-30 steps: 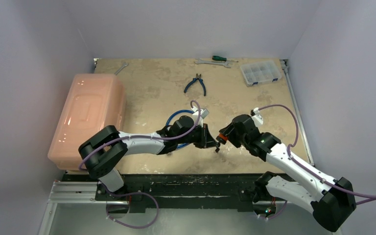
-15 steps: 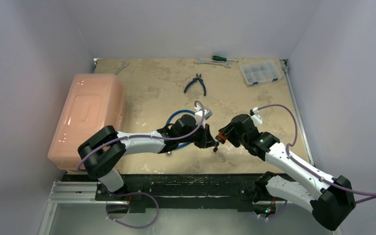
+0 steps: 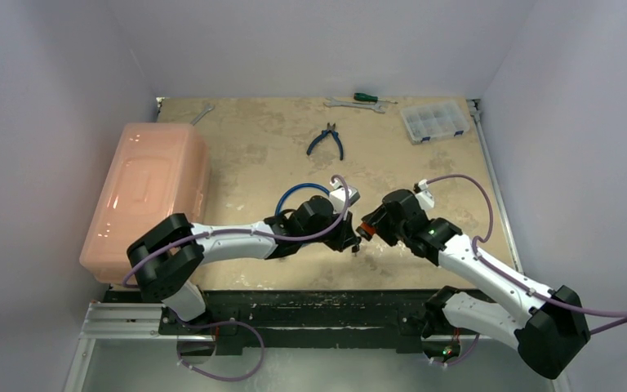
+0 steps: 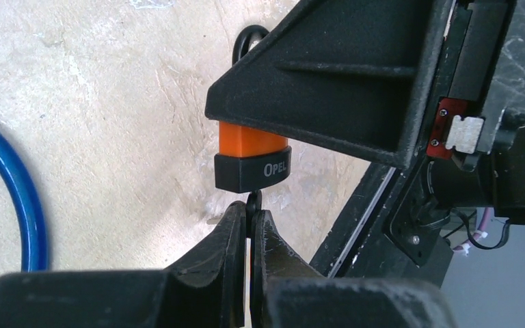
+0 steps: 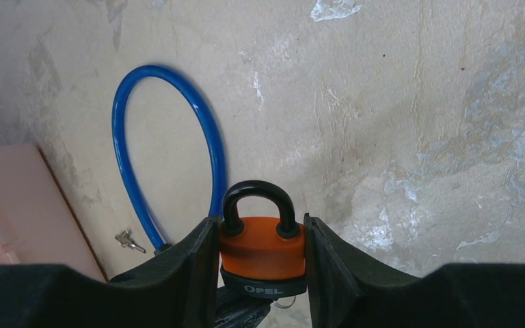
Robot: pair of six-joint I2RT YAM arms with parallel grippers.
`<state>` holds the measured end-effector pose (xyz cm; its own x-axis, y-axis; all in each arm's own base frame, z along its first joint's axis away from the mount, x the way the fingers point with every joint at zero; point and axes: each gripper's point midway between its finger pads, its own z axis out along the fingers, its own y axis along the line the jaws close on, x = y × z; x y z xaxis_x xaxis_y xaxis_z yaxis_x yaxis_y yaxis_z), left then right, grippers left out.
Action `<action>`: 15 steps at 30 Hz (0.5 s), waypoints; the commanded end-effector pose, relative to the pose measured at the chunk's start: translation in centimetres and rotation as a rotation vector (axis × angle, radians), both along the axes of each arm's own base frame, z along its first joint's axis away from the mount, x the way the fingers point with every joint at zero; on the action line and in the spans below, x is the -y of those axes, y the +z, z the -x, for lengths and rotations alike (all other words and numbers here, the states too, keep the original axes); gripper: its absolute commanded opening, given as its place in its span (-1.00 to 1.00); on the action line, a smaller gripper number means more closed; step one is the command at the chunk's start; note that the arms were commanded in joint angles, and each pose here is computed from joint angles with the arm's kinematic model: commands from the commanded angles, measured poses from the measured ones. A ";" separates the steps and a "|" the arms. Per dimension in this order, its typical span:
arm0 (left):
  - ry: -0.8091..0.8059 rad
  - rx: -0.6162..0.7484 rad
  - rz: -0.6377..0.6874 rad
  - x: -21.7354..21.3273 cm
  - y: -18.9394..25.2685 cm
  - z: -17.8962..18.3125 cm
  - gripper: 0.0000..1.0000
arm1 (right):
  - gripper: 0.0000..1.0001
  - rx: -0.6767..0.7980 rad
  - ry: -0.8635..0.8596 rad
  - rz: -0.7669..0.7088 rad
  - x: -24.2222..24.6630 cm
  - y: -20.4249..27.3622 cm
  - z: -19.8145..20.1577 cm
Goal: Unlock with the key
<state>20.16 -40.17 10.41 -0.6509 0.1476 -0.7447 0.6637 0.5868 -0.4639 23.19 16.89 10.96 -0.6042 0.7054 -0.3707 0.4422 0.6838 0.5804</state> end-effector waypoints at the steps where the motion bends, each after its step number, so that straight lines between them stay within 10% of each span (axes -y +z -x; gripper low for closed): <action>1: 0.119 0.204 0.084 0.8 6.1 -4.0 -1.00 | -1.00 -0.018 0.095 -0.139 -3.5 2.6 1.0; 15: 0.146 0.257 0.046 0.8 6.7 -3.7 -1.00 | -1.00 -0.021 0.091 -0.138 -3.4 2.6 1.0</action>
<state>20.22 -39.83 10.45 -0.5767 0.1989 -0.7924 0.6841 0.6477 -0.3354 23.22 17.18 11.00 -0.6073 0.7095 -0.3573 0.4481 0.6774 0.5834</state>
